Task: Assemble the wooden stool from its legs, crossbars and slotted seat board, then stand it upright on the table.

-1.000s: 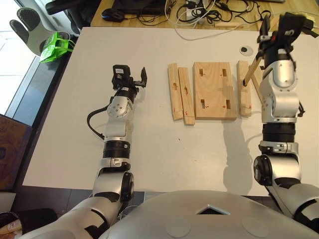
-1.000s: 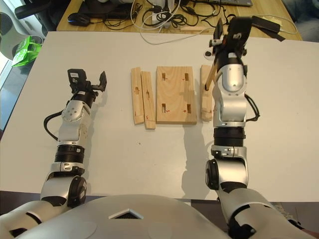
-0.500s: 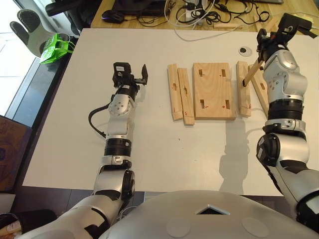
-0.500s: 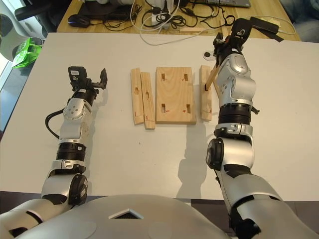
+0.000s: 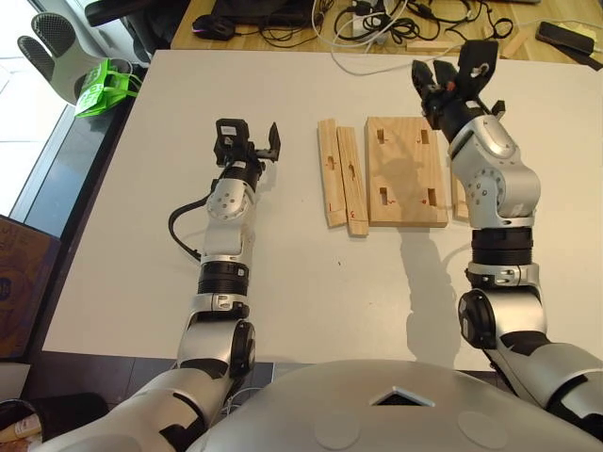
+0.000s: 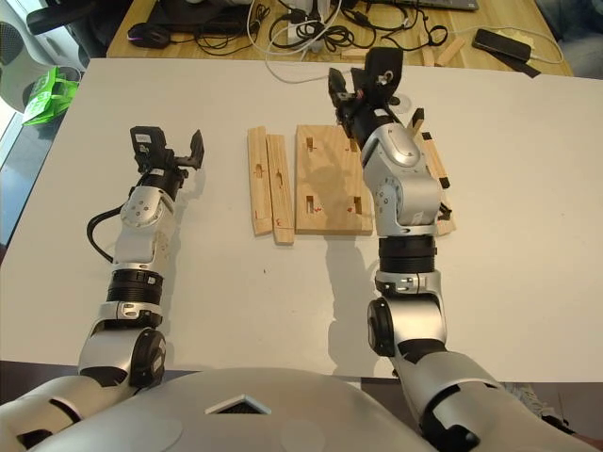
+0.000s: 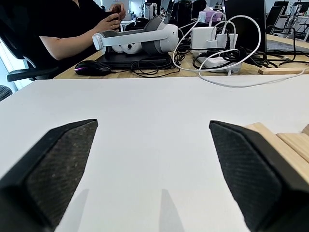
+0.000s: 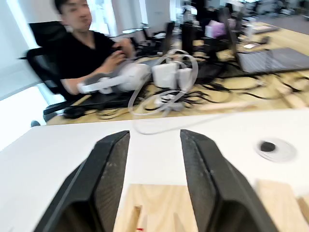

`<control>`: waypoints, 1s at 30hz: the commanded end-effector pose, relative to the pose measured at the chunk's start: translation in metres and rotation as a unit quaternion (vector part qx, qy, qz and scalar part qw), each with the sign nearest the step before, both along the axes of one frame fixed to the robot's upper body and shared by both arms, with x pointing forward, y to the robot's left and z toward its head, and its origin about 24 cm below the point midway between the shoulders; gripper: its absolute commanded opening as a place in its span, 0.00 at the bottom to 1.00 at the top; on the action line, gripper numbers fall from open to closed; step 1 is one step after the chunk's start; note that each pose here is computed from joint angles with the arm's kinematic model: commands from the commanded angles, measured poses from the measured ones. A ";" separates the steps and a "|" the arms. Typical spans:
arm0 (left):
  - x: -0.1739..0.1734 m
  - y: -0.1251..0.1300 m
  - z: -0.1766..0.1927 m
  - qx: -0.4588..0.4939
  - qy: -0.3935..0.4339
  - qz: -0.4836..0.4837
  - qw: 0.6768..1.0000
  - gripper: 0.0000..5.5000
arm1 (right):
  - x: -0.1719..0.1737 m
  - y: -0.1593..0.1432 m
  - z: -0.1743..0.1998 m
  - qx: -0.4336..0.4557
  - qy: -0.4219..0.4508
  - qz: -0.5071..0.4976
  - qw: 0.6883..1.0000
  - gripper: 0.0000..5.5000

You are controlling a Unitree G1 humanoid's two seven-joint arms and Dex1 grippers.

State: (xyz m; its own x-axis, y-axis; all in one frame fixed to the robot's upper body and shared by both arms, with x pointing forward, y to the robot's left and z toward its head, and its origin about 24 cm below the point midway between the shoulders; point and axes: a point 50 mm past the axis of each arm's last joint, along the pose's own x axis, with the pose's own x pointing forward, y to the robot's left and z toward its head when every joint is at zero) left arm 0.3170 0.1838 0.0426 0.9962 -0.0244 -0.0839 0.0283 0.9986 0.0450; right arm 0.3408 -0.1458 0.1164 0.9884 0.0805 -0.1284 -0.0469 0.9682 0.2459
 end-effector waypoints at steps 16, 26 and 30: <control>0.002 0.000 0.003 0.006 -0.007 0.002 1.000 0.78 | 0.003 -0.056 -0.030 -0.013 0.152 -0.168 0.974 0.35; 0.002 -0.001 0.005 0.008 -0.018 0.006 1.000 0.78 | 0.019 -0.075 -0.061 -0.031 0.238 -0.108 0.965 0.35; 0.002 -0.002 0.006 0.011 -0.020 0.003 1.000 0.78 | 0.026 -0.080 -0.052 -0.080 0.199 -0.102 0.971 0.35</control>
State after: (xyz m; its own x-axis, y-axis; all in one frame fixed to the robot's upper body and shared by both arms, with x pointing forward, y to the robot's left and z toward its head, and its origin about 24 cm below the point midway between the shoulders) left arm 0.3173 0.1833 0.0454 0.9984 -0.0123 -0.0545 0.0155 0.9982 0.0581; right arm 0.3601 -0.2241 0.0539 0.8244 -0.1551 -0.5444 0.2395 0.9670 0.0872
